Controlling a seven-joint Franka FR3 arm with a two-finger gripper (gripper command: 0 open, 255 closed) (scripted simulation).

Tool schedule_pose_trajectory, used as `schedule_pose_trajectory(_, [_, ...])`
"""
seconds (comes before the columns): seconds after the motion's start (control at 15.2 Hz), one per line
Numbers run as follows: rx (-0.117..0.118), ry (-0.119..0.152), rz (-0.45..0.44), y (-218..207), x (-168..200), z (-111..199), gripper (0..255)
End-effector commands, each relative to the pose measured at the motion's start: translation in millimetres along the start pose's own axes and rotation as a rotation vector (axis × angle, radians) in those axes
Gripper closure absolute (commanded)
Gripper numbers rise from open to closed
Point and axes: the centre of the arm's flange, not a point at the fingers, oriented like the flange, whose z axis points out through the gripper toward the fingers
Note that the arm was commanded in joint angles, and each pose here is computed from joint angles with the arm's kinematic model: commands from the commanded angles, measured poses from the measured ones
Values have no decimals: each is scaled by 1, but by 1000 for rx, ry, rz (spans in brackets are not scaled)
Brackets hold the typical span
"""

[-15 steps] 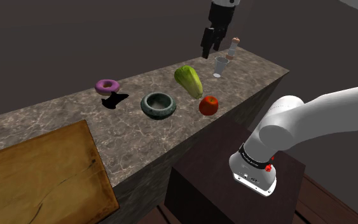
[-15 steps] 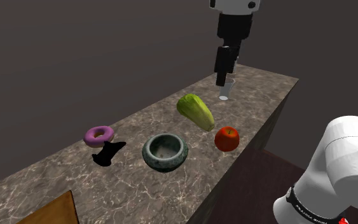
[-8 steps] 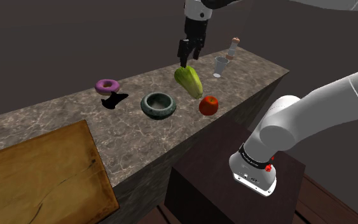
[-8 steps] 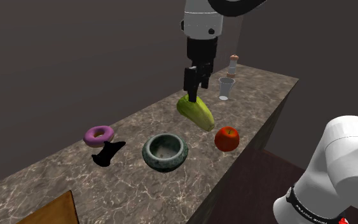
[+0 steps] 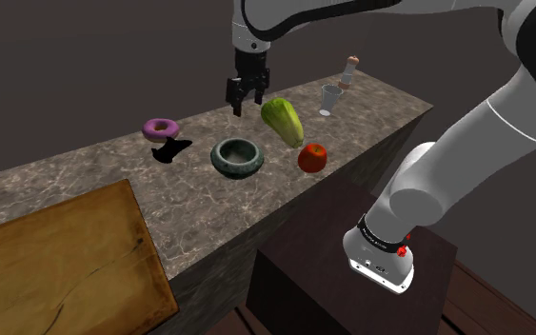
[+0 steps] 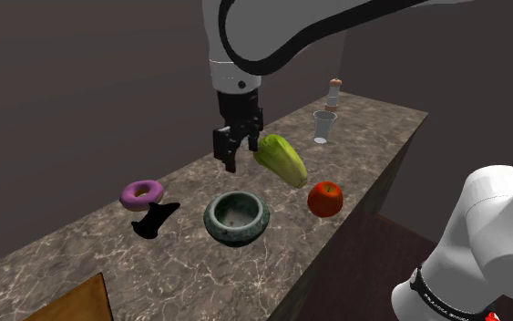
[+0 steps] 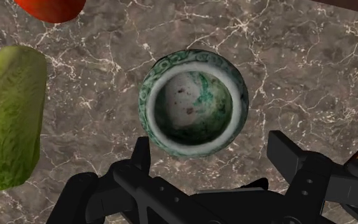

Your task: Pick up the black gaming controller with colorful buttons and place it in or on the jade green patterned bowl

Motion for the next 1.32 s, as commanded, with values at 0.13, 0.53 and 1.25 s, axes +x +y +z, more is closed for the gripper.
schedule_pose_trajectory(0.13, [11,-12,7,-22,39,26,0])
schedule_pose_trajectory(0.53, [26,-29,15,-57,97,68,0])
schedule_pose_trajectory(1.25, [51,-58,31,-116,195,141,0])
